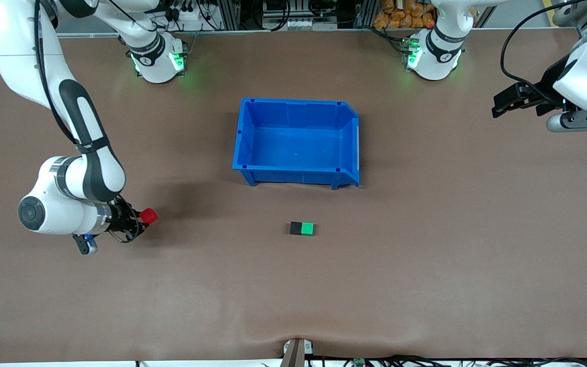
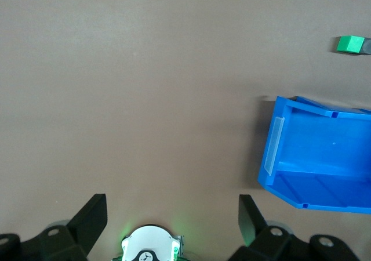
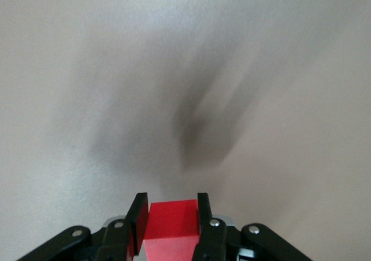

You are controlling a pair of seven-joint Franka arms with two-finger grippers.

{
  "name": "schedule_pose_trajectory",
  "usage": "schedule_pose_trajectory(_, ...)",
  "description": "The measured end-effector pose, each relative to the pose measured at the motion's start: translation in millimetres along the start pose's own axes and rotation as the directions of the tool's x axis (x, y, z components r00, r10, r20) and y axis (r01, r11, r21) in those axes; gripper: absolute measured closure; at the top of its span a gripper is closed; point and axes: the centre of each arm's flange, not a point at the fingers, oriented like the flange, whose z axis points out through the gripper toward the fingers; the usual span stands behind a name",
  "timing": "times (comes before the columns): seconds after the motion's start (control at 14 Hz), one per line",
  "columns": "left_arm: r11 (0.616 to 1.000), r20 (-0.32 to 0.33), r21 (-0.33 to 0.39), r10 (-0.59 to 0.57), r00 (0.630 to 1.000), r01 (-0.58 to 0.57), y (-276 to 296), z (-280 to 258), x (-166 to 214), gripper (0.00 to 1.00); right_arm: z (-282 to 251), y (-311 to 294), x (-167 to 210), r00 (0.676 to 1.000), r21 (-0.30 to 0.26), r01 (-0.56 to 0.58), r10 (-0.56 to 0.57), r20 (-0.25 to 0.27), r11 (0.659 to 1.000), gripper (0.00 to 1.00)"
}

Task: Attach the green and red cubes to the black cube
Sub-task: 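Lift the red cube with the right gripper, then carry the red cube with the right gripper toward the black cube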

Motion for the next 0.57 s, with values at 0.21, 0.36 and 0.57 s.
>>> schedule_pose_trajectory(0.21,1.000,0.002,0.000,0.000,1.000,0.000,0.0,1.1,0.8,0.00,-1.3,-13.2,-17.4,0.998,0.013,-0.057,0.058,-0.012,0.998,0.61)
schedule_pose_trajectory(0.36,1.000,0.006,0.000,0.000,1.000,0.000,-0.1,2.8,2.0,0.00,-1.2,-24.0,-32.4,0.995,0.029,-0.097,0.098,-0.024,0.995,0.61)
schedule_pose_trajectory(0.57,1.000,0.007,0.000,0.000,1.000,0.000,0.0,3.5,2.4,0.00,0.9,-37.4,-54.8,0.989,0.047,-0.142,0.144,-0.035,0.989,0.61)
